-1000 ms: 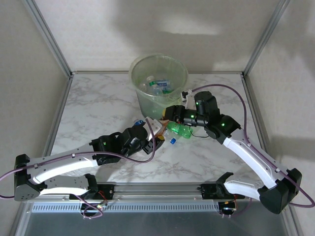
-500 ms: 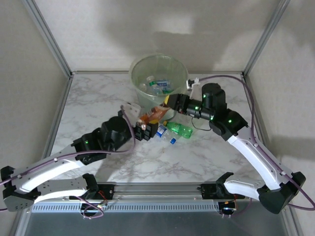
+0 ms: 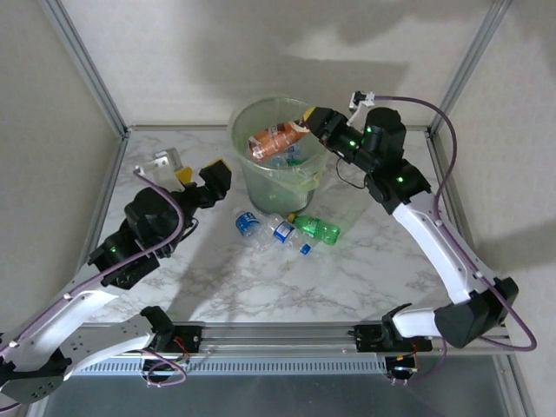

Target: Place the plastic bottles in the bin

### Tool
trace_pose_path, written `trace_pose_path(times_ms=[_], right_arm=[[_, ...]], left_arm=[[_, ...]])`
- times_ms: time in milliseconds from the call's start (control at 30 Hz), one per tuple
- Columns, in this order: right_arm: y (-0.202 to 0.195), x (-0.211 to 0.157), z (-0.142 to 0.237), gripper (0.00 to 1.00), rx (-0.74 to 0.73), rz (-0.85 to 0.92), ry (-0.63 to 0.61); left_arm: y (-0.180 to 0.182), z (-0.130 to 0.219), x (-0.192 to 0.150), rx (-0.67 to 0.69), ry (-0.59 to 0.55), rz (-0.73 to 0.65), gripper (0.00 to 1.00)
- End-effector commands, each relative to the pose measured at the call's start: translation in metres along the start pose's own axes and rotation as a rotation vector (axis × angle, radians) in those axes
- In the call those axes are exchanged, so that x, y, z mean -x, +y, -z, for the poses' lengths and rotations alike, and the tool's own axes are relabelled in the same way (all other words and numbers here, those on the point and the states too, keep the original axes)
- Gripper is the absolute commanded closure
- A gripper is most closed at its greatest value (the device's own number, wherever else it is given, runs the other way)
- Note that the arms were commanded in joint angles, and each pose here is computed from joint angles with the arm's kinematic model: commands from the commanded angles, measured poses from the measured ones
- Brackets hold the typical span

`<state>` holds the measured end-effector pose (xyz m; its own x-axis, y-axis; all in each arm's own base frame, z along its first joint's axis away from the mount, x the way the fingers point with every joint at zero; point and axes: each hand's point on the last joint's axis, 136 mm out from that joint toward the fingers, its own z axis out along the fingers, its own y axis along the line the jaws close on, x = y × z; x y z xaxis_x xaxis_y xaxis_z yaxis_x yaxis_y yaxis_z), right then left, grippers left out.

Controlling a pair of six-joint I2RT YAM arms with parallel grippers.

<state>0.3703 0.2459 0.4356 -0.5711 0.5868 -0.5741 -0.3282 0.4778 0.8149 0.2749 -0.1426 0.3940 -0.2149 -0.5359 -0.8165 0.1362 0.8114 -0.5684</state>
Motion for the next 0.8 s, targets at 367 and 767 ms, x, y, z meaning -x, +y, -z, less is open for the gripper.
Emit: trace_pose_path(times_ms=[367,767], right_arm=[[-0.049,0.043,-0.07,0.66,-0.098,-0.122,-0.244],[-0.092,0.042,-0.112,0.62,-0.224,-0.127,-0.258]], left_arm=[[0.085,-0.026,-0.057,0.171,0.14,0.328,0.09],[0.108,-0.037,-0.094,0.183,0.219,0.459,0.13]])
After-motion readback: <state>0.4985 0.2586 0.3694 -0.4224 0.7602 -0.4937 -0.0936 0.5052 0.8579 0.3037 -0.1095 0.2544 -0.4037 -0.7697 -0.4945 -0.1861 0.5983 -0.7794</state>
